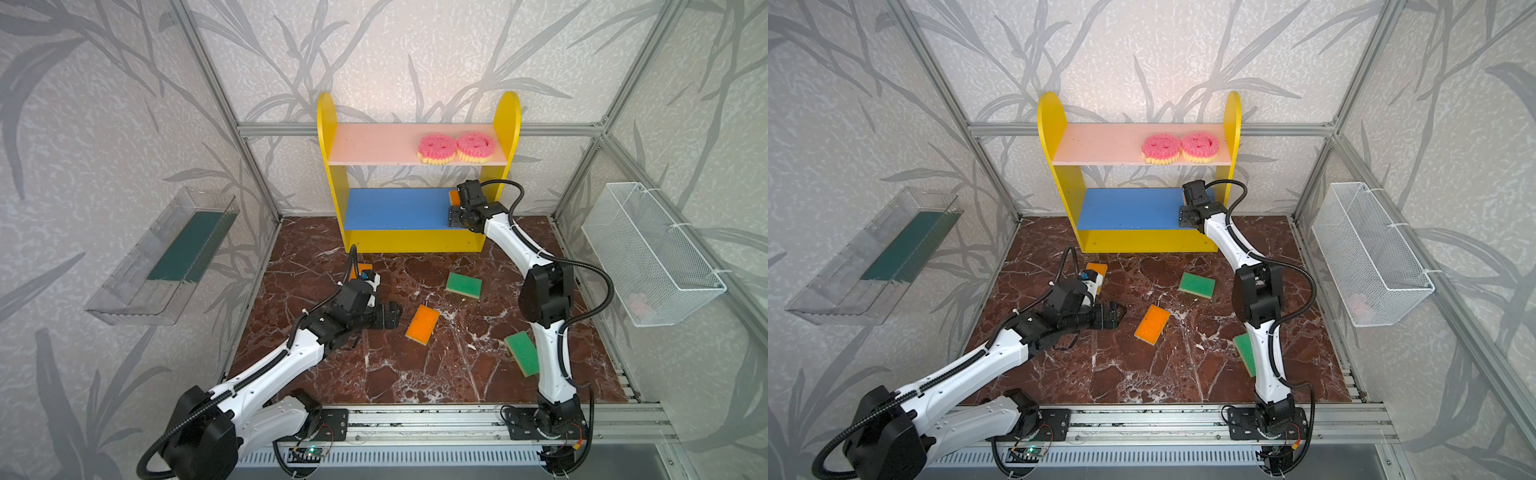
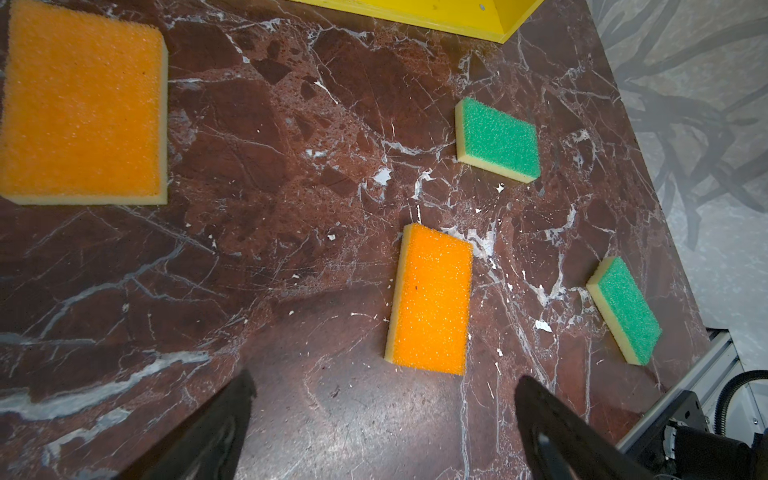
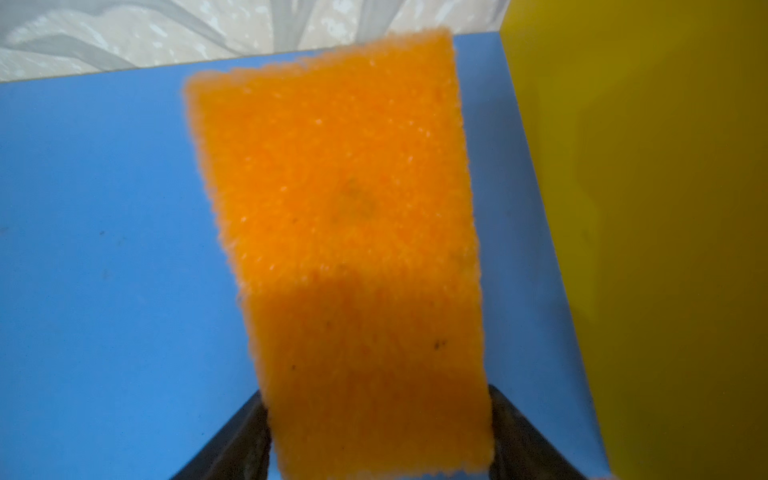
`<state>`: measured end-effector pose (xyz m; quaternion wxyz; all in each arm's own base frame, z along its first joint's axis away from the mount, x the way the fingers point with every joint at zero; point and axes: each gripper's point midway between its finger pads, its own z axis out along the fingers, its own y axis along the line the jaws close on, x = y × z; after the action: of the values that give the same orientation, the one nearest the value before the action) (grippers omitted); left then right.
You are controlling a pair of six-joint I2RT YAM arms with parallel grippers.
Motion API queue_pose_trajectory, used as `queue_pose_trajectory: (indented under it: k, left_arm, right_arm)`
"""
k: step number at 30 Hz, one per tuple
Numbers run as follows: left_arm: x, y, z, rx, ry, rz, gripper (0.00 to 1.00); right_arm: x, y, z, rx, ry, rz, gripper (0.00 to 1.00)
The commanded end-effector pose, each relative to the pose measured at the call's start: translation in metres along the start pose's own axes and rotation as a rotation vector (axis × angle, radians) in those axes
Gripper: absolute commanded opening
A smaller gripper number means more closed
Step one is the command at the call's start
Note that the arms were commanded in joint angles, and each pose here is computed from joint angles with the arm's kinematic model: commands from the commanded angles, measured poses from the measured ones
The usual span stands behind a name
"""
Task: Arrange cleaning sponges on a shelf
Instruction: Place the cleaning sponge at the shelf.
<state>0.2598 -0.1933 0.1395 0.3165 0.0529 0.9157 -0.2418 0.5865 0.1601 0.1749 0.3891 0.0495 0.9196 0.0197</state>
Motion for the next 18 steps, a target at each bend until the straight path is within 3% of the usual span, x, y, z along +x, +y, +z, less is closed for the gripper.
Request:
queue_pose_trajectory:
  k: [1, 9, 18]
  left_arm:
    - [-0.007, -0.002, -0.008, -0.012, -0.01, 0.025, 0.99]
    - [-0.012, 0.0, -0.015, -0.048, 0.001, 0.035, 0.99]
    - [-0.025, -0.004, -0.025, -0.053, 0.022, 0.06, 0.99]
  right_arm:
    - [-0.008, -0.006, 0.002, 0.02, -0.017, 0.013, 0.8]
    - [-0.007, -0.005, -0.001, 0.013, -0.014, 0.006, 0.89]
    - [-0.014, -0.008, -0.029, -0.015, -0.059, -0.003, 0.93]
